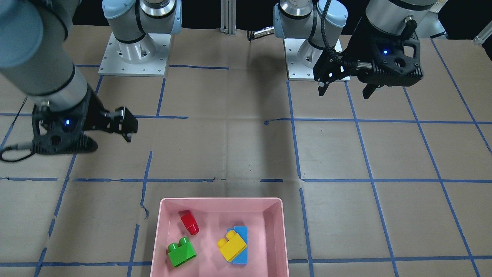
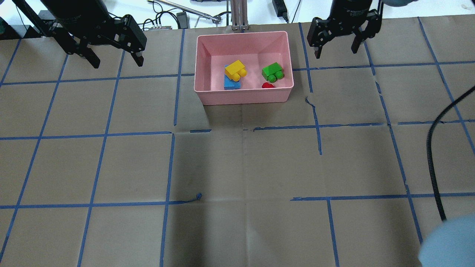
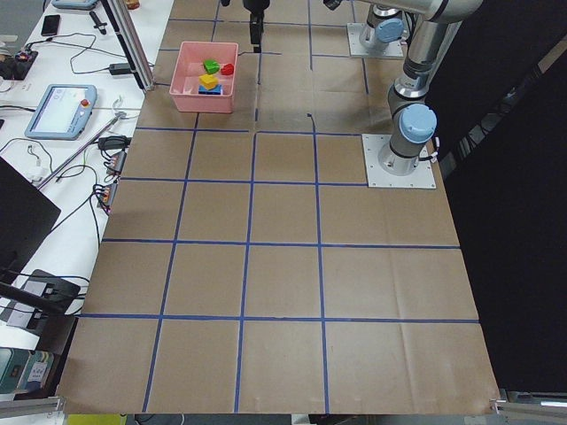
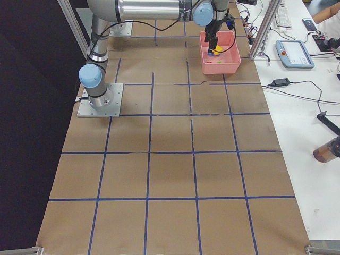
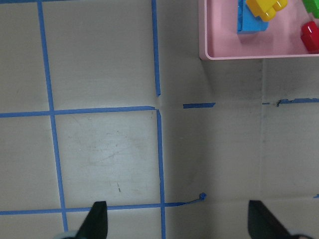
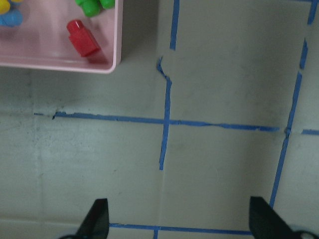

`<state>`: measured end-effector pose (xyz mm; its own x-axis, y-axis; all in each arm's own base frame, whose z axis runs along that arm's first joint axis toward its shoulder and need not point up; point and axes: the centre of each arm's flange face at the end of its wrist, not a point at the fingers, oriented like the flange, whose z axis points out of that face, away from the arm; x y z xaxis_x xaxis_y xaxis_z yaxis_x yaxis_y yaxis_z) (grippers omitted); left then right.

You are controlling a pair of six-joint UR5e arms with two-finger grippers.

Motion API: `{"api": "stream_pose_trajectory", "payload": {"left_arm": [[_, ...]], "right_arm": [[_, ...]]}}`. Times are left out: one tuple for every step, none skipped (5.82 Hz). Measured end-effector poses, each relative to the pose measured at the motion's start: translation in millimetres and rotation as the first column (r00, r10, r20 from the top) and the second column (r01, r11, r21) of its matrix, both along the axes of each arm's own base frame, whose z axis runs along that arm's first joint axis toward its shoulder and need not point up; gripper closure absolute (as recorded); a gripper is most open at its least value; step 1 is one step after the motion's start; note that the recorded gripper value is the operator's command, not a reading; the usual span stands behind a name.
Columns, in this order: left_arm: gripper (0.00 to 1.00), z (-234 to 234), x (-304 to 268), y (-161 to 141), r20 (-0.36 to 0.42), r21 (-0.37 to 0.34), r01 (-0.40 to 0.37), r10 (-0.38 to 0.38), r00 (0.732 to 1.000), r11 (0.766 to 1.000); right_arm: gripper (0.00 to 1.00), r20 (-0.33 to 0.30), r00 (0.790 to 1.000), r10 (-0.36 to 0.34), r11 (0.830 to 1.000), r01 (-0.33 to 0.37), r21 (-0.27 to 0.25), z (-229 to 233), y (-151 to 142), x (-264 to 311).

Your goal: Put all blocks into box

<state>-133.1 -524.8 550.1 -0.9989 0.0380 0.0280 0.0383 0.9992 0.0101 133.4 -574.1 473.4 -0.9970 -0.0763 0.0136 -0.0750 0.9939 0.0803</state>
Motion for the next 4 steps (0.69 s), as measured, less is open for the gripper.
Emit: {"api": "stream_pose_trajectory", "payload": {"left_arm": [[0.01,1,0,1,0.001,-0.003,0.004,-0.004,1.000,1.000],[0.01,1,0,3,0.005,-0.005,0.006,-0.006,1.000,1.000],[0.01,-1,1,3,0.009,-0.004,0.006,-0.006,1.000,1.000],[0.01,-3,1,4,0.011,-0.004,0.006,-0.006,1.000,1.000]], "right_arm": [[0.01,0.003,1.000,-0.029,1.000,0.029,0.009,12,30,0],[0.01,0.005,0.999,-0.040,0.999,0.039,0.017,16,43,1],[0.01,0.006,0.999,-0.043,0.999,0.043,0.019,17,47,1],[0.01,0.005,0.999,-0.044,0.999,0.044,0.019,18,48,2]]}}
